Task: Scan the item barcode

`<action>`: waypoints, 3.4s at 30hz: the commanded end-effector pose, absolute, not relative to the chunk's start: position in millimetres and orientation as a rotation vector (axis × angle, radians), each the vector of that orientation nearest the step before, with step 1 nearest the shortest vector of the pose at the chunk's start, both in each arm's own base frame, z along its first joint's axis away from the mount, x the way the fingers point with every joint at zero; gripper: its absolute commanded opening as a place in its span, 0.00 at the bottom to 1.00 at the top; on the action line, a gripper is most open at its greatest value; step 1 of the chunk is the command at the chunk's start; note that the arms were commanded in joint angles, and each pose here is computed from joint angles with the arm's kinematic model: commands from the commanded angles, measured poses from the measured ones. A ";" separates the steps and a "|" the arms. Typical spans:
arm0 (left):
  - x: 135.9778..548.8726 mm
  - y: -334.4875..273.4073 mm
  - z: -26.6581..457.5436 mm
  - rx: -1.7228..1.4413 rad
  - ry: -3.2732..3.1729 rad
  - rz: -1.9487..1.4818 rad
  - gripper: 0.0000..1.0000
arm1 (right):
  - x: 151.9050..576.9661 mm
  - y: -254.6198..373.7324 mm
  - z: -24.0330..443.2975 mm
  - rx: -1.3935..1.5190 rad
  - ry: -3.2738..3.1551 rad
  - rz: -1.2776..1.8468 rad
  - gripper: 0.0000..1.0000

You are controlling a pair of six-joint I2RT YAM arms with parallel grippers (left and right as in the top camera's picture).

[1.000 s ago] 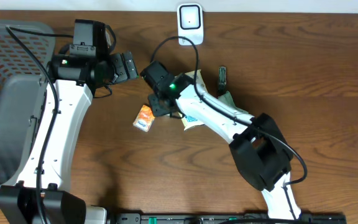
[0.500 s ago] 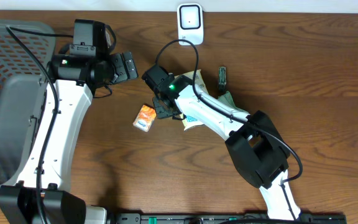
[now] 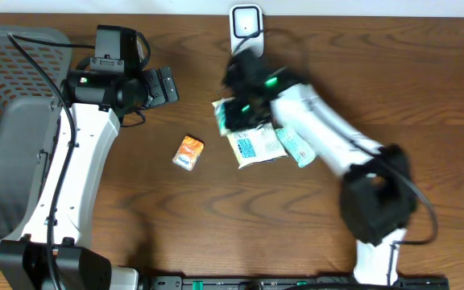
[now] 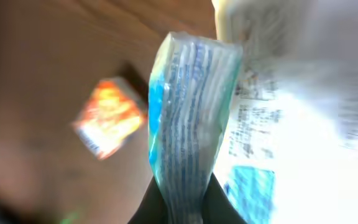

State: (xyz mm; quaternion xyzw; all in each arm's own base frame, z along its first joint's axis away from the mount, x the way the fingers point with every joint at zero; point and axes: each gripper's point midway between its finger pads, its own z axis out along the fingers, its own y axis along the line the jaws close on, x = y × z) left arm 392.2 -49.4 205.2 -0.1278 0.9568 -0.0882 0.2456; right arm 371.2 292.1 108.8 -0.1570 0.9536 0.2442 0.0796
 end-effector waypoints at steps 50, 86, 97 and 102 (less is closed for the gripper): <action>393.5 -50.7 205.3 -0.344 2.614 -0.251 0.98 | 381.9 72.9 56.4 0.083 2.960 0.925 0.01; 393.5 -50.7 205.3 -0.344 2.614 -0.251 0.98 | 394.1 40.6 -11.3 0.608 3.092 0.461 0.24; 393.5 -50.7 205.3 -0.344 2.614 -0.251 0.98 | 390.1 36.4 -28.2 0.505 3.088 0.377 0.01; 393.5 -50.7 205.3 -0.344 2.614 -0.251 0.98 | 392.0 52.6 -13.2 0.413 3.053 0.666 0.01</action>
